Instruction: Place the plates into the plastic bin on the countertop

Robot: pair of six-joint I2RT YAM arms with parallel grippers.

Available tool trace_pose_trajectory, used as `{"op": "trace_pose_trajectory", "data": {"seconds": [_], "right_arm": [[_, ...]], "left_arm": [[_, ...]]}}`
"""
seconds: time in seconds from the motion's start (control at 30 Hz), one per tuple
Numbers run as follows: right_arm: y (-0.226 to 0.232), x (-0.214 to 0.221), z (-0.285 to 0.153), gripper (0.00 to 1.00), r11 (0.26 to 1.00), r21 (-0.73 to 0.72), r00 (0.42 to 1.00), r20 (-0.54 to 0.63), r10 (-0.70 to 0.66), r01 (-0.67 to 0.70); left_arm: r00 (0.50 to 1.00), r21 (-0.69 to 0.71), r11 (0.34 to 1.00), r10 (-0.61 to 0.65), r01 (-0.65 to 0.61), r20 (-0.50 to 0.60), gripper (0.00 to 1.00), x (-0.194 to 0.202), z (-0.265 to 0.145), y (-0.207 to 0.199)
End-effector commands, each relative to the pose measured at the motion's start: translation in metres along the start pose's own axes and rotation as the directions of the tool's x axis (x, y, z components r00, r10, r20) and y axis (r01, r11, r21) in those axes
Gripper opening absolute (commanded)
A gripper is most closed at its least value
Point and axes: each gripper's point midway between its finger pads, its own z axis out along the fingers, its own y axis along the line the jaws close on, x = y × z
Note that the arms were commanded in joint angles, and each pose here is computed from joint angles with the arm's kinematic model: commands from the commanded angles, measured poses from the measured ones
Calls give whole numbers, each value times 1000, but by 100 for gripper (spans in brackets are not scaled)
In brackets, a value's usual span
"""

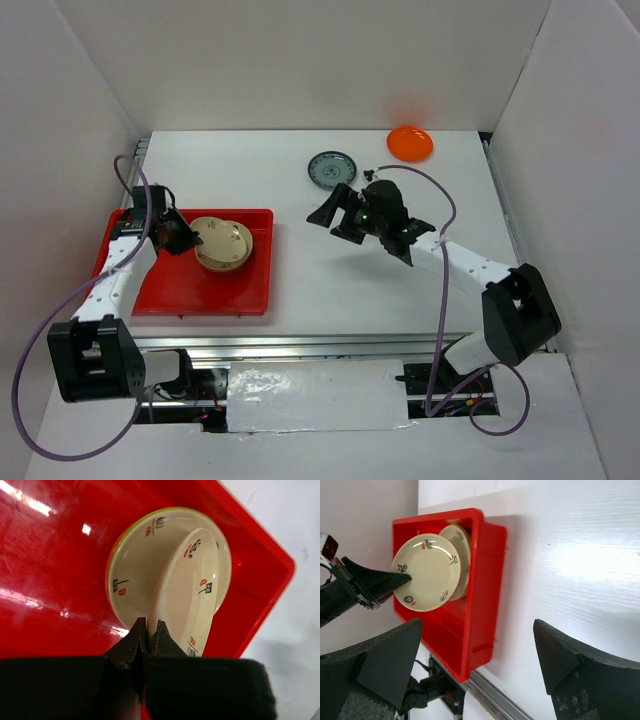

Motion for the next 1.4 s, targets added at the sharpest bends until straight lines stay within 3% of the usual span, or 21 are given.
{"op": "trace_pose_trajectory", "data": {"seconds": [0.0,0.03,0.07,0.1,0.13,0.2,0.33,0.47,0.53,0.67,0.83,0.93,1.07,1.2,1.3,1.33,1.37], "right_arm": [[2,-18,-16,100,999,-9,997,70,-32,33],[-2,-23,-18,100,1000,2,996,83,-31,31],[-5,-26,-21,100,1000,10,995,90,-30,30],[-11,-30,-22,100,999,26,994,105,-28,26],[-19,-35,-23,100,999,44,993,117,-18,13],[-33,-40,-21,100,997,75,992,124,5,-15],[-77,-47,-3,100,975,205,989,132,61,-88],[-112,-67,15,100,935,301,971,198,131,-188],[-140,-69,35,100,899,348,958,203,203,-264],[-157,-116,73,100,882,294,920,256,298,-367],[-187,-147,110,98,846,285,879,305,366,-451],[-196,-160,131,91,814,263,845,306,439,-518],[-218,-161,154,71,762,304,818,286,499,-571],[-208,-180,164,49,766,297,819,277,502,-570],[-211,-178,170,21,764,313,825,263,501,-564],[-202,-183,168,0,775,297,827,266,495,-559],[-208,-175,166,0,773,298,826,264,497,-561]], "left_arm": [[999,15,1000,-27,27,25,0,-9,11,-7],[999,10,1000,-28,28,21,9,-8,11,-6],[999,4,1000,-31,31,22,27,-8,12,-5],[999,-15,999,-33,33,22,58,-7,7,-3],[999,-44,998,-32,34,34,98,-8,4,2],[996,-95,995,-30,38,84,99,-16,-6,9],[997,-141,990,4,6,76,99,-15,-18,16],[999,-116,993,30,-27,20,99,-2,-22,15],[996,-51,997,67,-65,53,99,-2,-33,6],[981,98,979,170,-180,98,99,4,-65,-17],[954,144,951,252,-275,161,99,-1,-89,-26],[950,150,947,258,-285,175,99,-2,-96,-28],[947,155,941,274,-299,167,99,0,-98,-29],[943,145,939,285,-311,173,99,2,-97,-24],[942,148,938,289,-314,171,99,3,-96,-24],[941,153,936,290,-317,176,99,3,-96,-25],[941,156,935,291,-318,174,99,3,-97,-26]]}}
